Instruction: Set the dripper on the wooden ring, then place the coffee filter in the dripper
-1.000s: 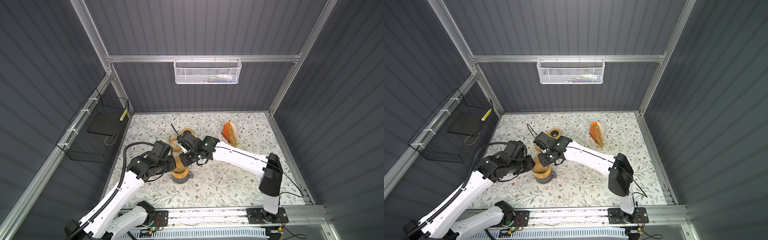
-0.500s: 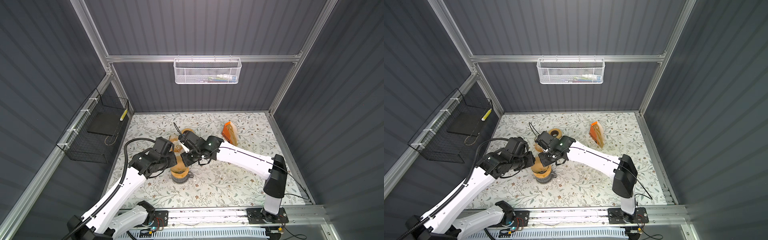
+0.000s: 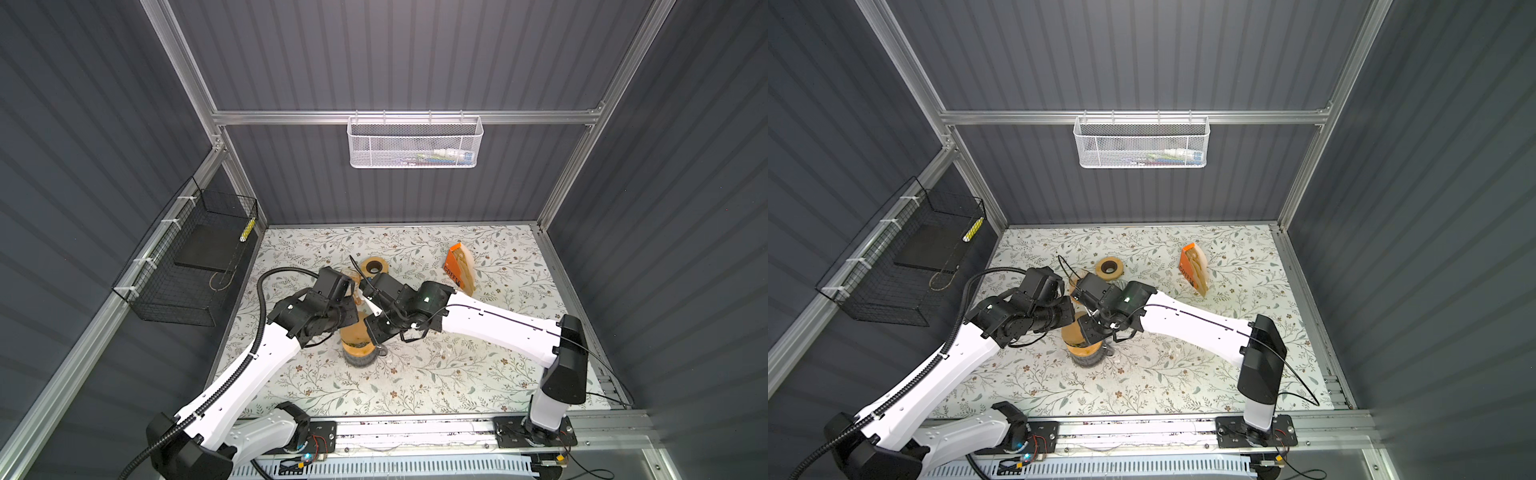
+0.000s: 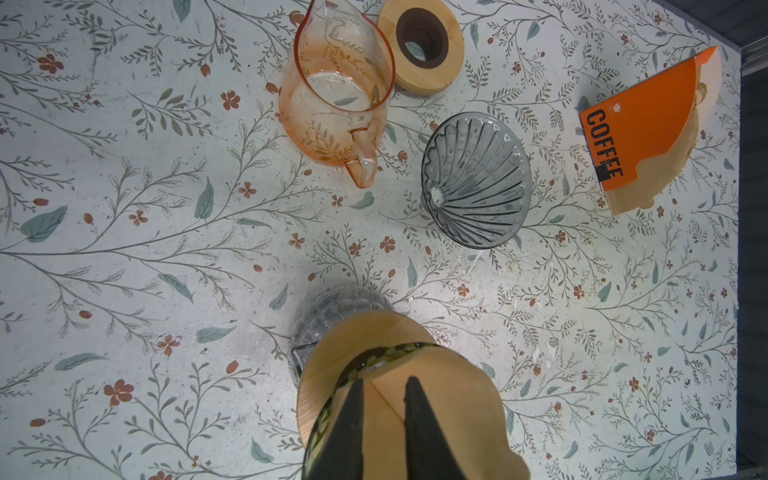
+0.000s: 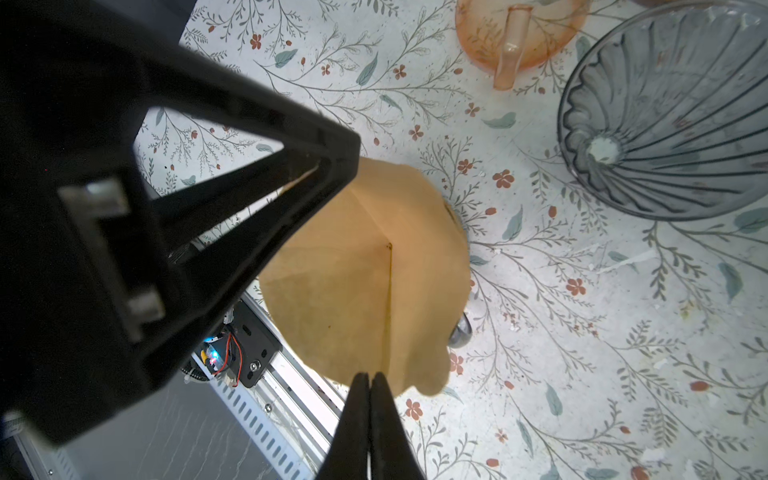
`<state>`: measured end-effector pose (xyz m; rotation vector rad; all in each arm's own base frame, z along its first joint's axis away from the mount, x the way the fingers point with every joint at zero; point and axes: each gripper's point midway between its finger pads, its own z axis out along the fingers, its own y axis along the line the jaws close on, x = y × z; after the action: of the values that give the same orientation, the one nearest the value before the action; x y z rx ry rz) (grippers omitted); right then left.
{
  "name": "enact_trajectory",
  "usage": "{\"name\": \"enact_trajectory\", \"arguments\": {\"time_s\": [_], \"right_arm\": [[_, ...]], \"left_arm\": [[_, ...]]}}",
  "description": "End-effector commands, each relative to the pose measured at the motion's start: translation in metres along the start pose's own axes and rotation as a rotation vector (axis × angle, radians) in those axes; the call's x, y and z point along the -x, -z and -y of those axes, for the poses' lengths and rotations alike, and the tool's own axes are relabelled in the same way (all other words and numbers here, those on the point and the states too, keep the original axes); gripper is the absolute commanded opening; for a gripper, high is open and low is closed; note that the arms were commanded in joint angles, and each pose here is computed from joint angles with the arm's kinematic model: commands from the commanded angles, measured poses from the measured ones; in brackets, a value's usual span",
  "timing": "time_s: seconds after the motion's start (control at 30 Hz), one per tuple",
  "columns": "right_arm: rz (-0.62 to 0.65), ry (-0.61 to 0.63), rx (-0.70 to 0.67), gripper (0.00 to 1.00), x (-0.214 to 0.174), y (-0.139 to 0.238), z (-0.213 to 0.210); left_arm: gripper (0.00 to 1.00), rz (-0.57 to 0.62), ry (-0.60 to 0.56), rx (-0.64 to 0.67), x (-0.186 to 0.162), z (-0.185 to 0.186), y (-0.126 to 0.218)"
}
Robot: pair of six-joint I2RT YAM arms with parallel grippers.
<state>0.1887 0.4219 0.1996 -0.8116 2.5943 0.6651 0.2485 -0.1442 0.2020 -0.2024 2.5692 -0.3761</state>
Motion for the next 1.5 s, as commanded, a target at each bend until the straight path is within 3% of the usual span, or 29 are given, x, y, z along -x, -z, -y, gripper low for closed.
{"name": "enact_trajectory", "arguments": {"time_s": [0.0, 1.47], "right_arm": [[-0.014, -0.010, 0.018, 0.07, -0.006, 0.000, -0.006], [-0.075, -0.013, -0.001, 0.07, -0.022, -0.031, -0.002]], "left_arm": [[0.20, 0.020, -0.017, 0.001, 0.005, 0.001, 0.001], [0.20, -0.020, 0.009, 0.015, -0.013, -0.010, -0.014]]}}
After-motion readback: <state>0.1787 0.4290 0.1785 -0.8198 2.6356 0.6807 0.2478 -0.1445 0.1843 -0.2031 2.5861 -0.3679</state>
